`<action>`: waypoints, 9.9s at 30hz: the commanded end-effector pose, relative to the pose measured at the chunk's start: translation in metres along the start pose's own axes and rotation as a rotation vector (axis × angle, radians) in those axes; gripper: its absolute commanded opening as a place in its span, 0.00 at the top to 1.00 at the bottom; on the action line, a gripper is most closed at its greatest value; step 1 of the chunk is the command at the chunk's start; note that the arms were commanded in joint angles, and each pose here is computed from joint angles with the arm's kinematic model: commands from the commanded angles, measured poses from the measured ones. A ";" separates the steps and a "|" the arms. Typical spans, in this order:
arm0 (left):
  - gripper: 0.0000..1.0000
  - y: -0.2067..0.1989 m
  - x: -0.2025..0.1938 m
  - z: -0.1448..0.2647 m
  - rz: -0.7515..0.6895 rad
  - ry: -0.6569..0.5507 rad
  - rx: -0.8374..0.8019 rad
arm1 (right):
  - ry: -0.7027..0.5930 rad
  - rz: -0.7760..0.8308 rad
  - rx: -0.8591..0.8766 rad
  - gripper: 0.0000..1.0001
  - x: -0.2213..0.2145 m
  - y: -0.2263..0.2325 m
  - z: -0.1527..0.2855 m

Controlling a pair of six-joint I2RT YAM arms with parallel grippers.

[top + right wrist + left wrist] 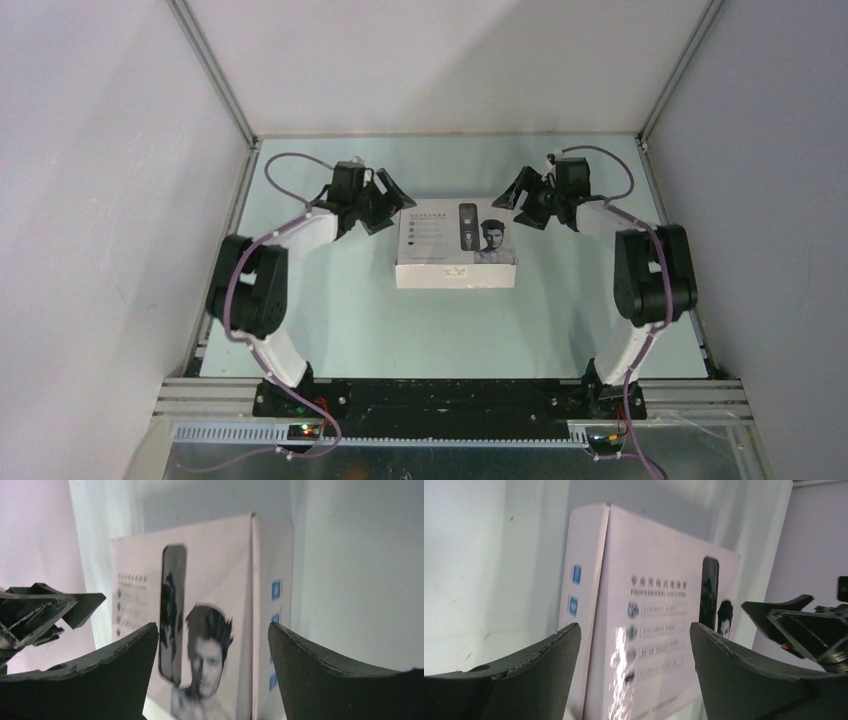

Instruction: Sort the hair-cutting tools

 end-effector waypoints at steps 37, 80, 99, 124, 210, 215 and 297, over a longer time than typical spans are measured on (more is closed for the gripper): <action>0.21 0.019 -0.107 0.071 -0.223 0.035 -0.046 | 0.064 0.064 0.033 0.25 -0.132 -0.037 0.067; 0.32 -0.027 -0.110 0.123 -0.293 0.098 -0.096 | 0.123 -0.009 0.001 0.53 -0.137 0.004 0.118; 0.18 0.001 -0.097 0.069 -0.473 -0.221 -0.082 | -0.039 0.430 0.059 0.22 -0.111 -0.010 0.085; 0.43 -0.023 -0.117 0.079 -0.352 0.178 -0.108 | 0.154 0.101 -0.023 0.51 -0.147 -0.002 0.091; 0.37 -0.005 -0.113 0.097 -0.366 0.200 0.123 | 0.133 -0.019 -0.319 0.53 -0.125 0.022 0.110; 0.37 -0.008 -0.111 0.102 -0.367 0.186 0.114 | 0.124 -0.018 -0.303 0.52 -0.125 0.026 0.112; 0.62 0.044 -0.186 0.108 -0.675 -0.297 0.112 | -0.189 0.602 -0.157 0.59 -0.208 -0.021 0.130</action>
Point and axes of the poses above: each gripper's point midway between its finger pads, its own z axis back along the fingers, its own y axis along the line the jaws close on, x = y × z, the point moved 8 cm from there along z, back along the fingers, and after that the axes turned 7 degrees about -z, right-handed, at the moved point
